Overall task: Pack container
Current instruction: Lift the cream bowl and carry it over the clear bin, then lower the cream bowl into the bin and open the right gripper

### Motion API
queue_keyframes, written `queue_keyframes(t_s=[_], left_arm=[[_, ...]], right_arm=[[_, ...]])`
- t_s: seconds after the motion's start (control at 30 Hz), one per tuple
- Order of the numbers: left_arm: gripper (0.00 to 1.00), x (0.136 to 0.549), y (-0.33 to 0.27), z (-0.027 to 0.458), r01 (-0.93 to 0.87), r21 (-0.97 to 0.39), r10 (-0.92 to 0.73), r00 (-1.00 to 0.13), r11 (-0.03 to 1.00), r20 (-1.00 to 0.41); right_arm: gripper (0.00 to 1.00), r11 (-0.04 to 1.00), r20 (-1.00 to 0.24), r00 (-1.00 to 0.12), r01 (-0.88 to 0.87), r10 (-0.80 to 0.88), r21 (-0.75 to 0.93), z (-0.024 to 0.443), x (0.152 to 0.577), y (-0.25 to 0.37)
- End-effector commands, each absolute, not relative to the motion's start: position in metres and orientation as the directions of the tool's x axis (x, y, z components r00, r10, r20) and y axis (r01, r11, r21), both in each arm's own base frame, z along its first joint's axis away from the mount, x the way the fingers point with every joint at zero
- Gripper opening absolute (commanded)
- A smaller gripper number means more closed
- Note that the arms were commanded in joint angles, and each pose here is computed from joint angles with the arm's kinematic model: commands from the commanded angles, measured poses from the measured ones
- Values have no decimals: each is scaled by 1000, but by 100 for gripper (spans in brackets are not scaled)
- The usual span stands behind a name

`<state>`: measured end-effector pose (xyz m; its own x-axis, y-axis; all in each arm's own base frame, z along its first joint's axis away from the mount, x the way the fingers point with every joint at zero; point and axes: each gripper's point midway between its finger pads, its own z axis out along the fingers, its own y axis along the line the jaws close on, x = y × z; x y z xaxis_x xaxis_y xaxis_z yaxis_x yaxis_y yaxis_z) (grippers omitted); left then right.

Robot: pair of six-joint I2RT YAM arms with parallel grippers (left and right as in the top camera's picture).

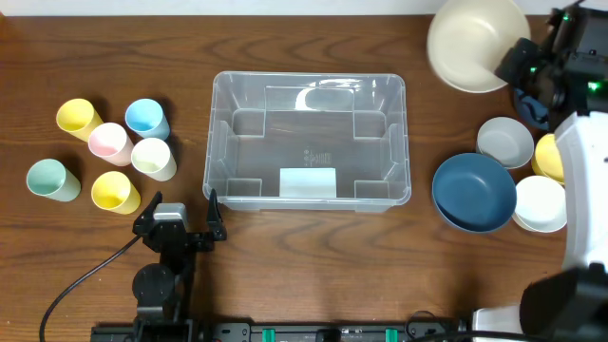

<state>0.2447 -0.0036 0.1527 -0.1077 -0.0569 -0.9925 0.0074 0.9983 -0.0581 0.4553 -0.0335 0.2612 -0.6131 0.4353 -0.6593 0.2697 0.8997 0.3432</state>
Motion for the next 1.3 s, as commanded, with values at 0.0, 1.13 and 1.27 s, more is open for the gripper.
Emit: queue_keyframes(t_s=[0.0,1.13,1.27], left_arm=[[98,244,-3,137,-1,-42,-42,-154,999,-987],[98,244,-3,137,-1,-42,-42,-154,999,-987],[98,244,-3,137,-1,-42,-42,-154,999,-987]], right_arm=[[2,916,-662,-667,78,342,395,280,449,33],[2,997,-443,-896,-11,25,78,114,437,168],[2,999,-444,-895,1,25,54,109,438,163]])
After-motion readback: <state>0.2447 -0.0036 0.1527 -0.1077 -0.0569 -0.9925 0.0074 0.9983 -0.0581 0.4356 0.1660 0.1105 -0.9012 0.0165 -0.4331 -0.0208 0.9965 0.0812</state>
